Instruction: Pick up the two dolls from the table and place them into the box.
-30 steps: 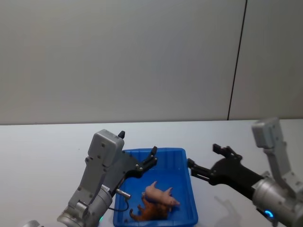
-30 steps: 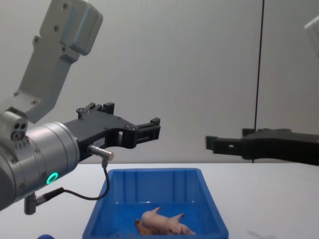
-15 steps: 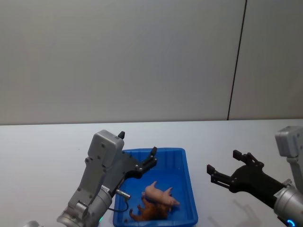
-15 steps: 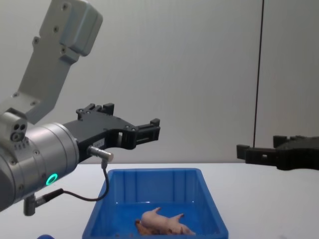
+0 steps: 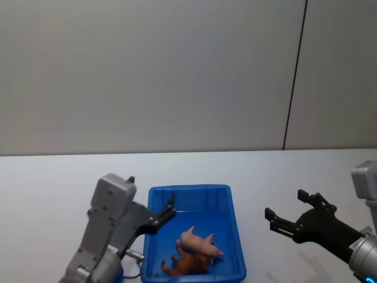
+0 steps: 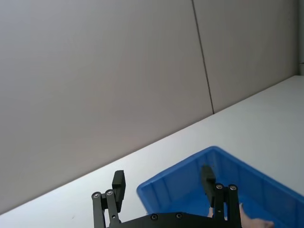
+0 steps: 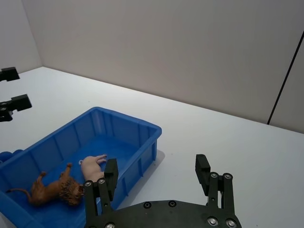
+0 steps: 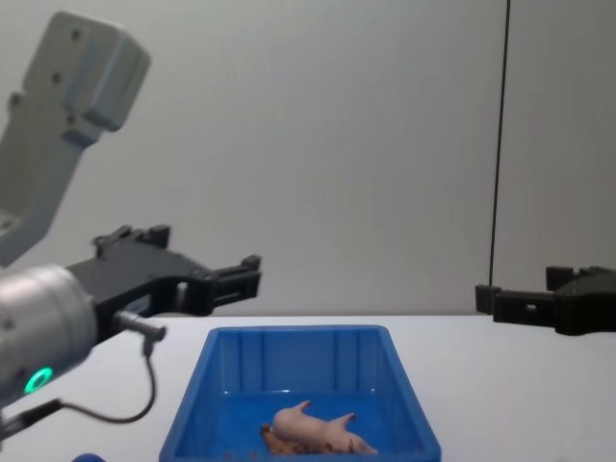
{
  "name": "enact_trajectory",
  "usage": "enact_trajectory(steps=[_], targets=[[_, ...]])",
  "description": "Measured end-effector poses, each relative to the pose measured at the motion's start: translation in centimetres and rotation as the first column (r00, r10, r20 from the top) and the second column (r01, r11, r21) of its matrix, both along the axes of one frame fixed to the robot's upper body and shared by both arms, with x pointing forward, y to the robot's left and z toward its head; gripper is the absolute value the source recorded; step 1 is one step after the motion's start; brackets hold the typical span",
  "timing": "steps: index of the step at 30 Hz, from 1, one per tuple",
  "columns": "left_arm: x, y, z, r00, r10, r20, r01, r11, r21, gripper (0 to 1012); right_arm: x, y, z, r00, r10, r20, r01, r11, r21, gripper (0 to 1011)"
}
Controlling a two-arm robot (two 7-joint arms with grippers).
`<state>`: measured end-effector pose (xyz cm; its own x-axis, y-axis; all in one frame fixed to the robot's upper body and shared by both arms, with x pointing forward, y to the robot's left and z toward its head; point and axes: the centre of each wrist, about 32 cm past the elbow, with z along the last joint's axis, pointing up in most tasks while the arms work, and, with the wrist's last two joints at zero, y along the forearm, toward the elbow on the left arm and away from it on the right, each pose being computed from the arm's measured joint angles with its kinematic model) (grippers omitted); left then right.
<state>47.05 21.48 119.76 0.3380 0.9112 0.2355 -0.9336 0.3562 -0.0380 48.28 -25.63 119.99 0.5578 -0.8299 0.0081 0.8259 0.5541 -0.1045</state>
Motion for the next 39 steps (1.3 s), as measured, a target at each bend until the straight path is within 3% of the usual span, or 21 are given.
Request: enact_trajectory(steps=[9,13,20,29,39], targets=[[-2.10,1.60,-0.90,0.9953,0.079,-0.056,-0.079,0.9968,0.000,1002,-0.1,-0.2,0.0,1.000,-0.003,0.000,0.003,1.000,-0.002,1001],[-3.16,2.54,-1.58,0.9888,0.119,-0.091,-0.119,0.9929,0.002,1002,-0.2,-0.3,0.0,1.000,-0.004,0.000,0.004,1.000,-0.003,1001],[-4.37,3.81,-2.77,0.9775,0.152,-0.147,-0.152,0.9883,0.010,1002,-0.2,-0.3,0.0,1.000,-0.004,0.000,0.004,1.000,-0.003,1001],[-5.01,5.07,-4.51,0.9644,0.160,-0.211,-0.159,0.9870,0.021,1002,-0.2,-0.3,0.0,1.000,-0.005,0.000,0.005,1.000,-0.003,1001],[-4.87,5.92,-6.15,0.9568,0.128,-0.261,-0.127,0.9917,0.018,1002,-0.2,-0.4,-0.1,1.000,-0.005,-0.001,0.005,1.000,-0.004,1001]])
